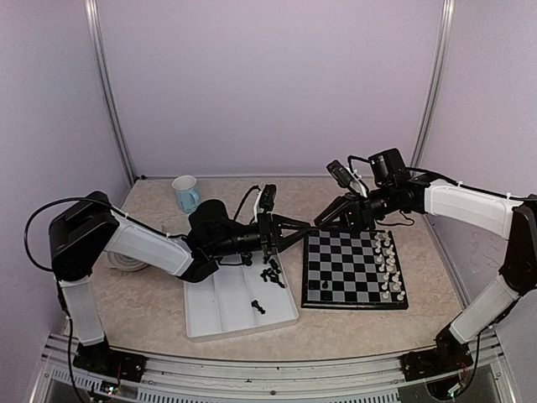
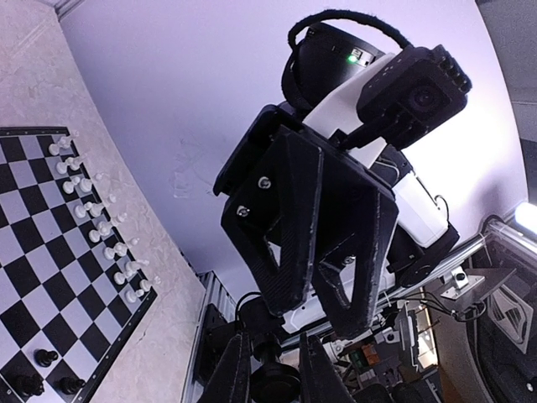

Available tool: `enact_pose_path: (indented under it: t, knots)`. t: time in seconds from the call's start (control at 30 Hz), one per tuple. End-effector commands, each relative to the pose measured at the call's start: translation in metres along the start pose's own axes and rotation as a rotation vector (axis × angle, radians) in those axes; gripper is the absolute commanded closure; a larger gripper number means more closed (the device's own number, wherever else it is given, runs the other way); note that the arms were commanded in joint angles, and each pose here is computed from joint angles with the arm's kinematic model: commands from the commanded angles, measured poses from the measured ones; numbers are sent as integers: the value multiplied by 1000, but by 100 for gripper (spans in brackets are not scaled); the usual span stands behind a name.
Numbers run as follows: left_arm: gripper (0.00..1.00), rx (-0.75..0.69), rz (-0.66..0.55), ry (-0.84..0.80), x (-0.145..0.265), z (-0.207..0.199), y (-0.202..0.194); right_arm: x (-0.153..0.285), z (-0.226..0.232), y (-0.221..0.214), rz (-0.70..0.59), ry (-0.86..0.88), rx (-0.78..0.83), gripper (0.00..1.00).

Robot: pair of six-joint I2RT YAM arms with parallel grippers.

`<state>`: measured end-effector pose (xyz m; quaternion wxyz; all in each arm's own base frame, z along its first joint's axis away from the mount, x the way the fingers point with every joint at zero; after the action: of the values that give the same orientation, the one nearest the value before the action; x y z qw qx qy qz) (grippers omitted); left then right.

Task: Set up the chess pieces on the board
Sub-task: Pass from the left arm to the right

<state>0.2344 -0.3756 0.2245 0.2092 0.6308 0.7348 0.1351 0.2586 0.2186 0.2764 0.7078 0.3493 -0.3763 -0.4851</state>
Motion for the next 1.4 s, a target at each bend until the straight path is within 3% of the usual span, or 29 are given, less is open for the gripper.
enact_pose_path:
  t: [0.0, 0.2, 0.77, 1.1, 1.37]
  knots:
    - [98, -3, -8, -82, 0, -8, 1, 1, -2, -4, -6, 6, -18, 65]
    - [98, 16, -11, -95, -1, -5, 1, 0, -6, -8, 15, -63, -13, 65]
    - [98, 62, -28, -92, -3, 4, 0, -12, -1, -10, 44, -30, 1, 72]
    - [99, 84, -43, -121, -3, 5, 2, -16, -3, -12, 75, -92, 29, 68]
    - [99, 108, -49, -132, -2, 9, 1, -18, -2, -12, 91, -125, 53, 77]
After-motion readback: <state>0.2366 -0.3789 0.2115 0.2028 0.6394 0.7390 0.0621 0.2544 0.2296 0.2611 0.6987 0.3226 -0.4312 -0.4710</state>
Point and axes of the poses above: each gripper's point midway between its finger pads, its own x axis back along the fingers, its own z axis along the line the jaws close on, y = z × x, the point moved 9 cm from there along x, back along the fingers
